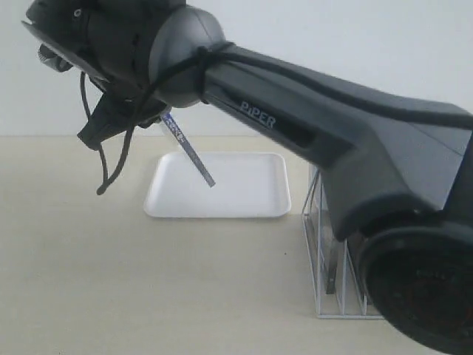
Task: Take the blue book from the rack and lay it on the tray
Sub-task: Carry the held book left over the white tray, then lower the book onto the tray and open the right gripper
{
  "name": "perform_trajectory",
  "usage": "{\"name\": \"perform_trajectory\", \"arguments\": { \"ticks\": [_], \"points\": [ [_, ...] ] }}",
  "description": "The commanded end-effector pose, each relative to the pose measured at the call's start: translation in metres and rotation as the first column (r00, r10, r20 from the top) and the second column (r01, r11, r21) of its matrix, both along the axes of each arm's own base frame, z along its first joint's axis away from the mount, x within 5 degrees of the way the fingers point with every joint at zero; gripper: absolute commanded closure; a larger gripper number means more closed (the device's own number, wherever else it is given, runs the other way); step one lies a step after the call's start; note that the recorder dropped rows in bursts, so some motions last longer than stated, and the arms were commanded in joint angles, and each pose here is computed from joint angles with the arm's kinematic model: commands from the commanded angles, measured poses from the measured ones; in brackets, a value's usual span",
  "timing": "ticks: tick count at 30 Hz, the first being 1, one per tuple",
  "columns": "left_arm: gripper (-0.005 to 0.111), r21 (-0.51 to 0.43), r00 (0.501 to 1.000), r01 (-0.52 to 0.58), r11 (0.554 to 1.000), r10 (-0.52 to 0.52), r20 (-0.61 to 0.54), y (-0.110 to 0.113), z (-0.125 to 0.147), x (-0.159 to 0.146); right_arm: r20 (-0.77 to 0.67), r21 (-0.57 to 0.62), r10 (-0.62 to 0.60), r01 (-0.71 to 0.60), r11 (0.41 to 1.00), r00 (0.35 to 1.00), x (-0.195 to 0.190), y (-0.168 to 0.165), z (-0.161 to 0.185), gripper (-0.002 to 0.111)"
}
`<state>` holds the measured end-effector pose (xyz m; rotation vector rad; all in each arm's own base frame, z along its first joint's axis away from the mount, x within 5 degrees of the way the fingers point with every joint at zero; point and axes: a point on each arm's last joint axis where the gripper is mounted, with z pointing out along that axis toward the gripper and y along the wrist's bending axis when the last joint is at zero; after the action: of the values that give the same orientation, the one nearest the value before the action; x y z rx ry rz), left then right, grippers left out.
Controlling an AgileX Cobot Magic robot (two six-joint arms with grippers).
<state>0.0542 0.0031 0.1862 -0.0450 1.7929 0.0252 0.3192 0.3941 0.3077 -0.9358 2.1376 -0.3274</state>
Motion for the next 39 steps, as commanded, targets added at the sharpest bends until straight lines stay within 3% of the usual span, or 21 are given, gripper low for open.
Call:
{"name": "perform_trajectory", "arguments": {
  "ticks": [1,6,17,25,39],
  "points": [
    [0.101,0.004,1.0,0.009,1.0,-0.009,0.004,0.0,-0.001,0.0,0.013,0.024,-0.055,0.055,0.998,0.998,0.024,-0.023,0.009,0.108],
    [0.101,0.004,1.0,0.009,1.0,-0.009,0.004,0.0,-0.001,0.0,-0.096,0.066,-0.113,0.119,0.991,0.989,0.051,-0.041,-0.011,0.108],
    [0.101,0.004,1.0,0.009,1.0,-0.009,0.004,0.0,-0.001,0.0,0.018,-0.02,-0.141,0.141,0.99,0.99,0.059,-0.048,-0.007,0.108],
    [0.101,0.004,1.0,0.009,1.0,-0.009,0.004,0.0,-0.001,0.0,-0.023,-0.044,-0.172,0.171,0.984,0.985,0.074,-0.055,-0.03,0.108],
    [0.101,0.004,1.0,0.009,1.0,-0.009,0.004,0.0,-0.001,0.0,0.039,-0.107,-0.168,0.172,0.979,0.985,0.08,-0.061,-0.027,0.108]
  ]
}}
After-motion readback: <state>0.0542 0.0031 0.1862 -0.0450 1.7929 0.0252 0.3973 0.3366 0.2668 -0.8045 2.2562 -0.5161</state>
